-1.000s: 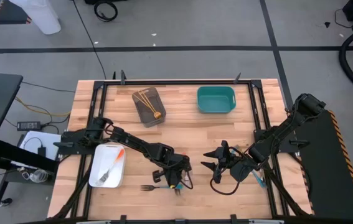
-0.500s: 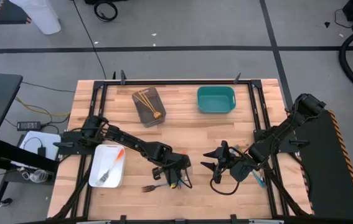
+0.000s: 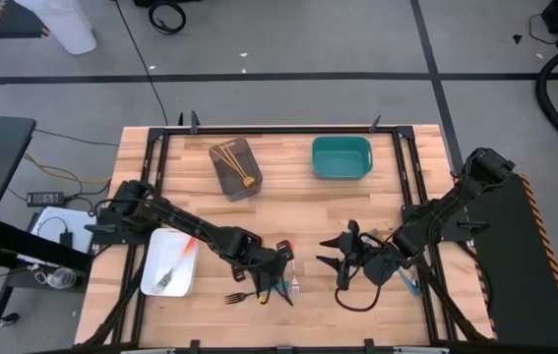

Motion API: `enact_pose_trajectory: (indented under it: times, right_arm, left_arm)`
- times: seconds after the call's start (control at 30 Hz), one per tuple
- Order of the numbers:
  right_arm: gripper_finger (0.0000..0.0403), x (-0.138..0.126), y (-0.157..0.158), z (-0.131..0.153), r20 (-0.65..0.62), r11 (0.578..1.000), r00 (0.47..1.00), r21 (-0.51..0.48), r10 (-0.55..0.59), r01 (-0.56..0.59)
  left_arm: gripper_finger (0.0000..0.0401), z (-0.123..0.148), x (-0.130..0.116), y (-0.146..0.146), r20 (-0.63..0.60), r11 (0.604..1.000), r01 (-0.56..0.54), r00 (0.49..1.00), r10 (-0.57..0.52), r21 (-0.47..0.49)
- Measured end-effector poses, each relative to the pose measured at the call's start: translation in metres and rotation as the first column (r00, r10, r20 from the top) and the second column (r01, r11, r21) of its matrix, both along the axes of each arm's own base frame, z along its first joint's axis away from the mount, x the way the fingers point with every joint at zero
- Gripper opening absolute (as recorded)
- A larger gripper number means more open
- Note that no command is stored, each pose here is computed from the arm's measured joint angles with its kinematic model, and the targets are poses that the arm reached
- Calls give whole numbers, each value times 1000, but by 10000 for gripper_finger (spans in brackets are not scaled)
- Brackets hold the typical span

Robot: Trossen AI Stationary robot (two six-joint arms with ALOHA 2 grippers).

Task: Sort silverware by color (type)
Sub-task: Put the orange fork into the white bin

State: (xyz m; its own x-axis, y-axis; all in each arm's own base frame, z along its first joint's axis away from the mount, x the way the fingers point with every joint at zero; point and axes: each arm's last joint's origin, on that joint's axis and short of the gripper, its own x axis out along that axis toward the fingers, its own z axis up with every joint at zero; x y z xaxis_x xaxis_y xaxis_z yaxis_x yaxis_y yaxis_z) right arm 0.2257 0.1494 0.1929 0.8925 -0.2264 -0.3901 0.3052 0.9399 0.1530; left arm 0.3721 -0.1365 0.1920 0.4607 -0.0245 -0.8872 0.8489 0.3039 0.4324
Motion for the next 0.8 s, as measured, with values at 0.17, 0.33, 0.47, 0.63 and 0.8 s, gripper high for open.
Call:
enact_pose_trajectory:
  times: [0.17,0.33,0.47,0.63,0.8]
  right_arm:
    - [197,12,-11,5,23,1000,1000,9,12,-12]
    - [197,23,-28,5,20,997,1000,69,-18,17]
    - [197,31,-39,7,39,992,999,129,-18,13]
    - [197,36,-45,12,90,987,995,158,-41,27]
    - [197,38,-49,12,79,984,997,178,-10,-4]
  left_arm:
    - [12,3,-9,-13,17,995,-16,1000,14,94]
    - [12,5,-9,-18,72,979,29,996,-44,199]
    - [12,8,-4,-16,136,945,34,987,-82,325]
    - [12,13,2,-17,171,894,95,967,-186,438]
    - [12,19,9,-19,226,858,115,939,-258,501]
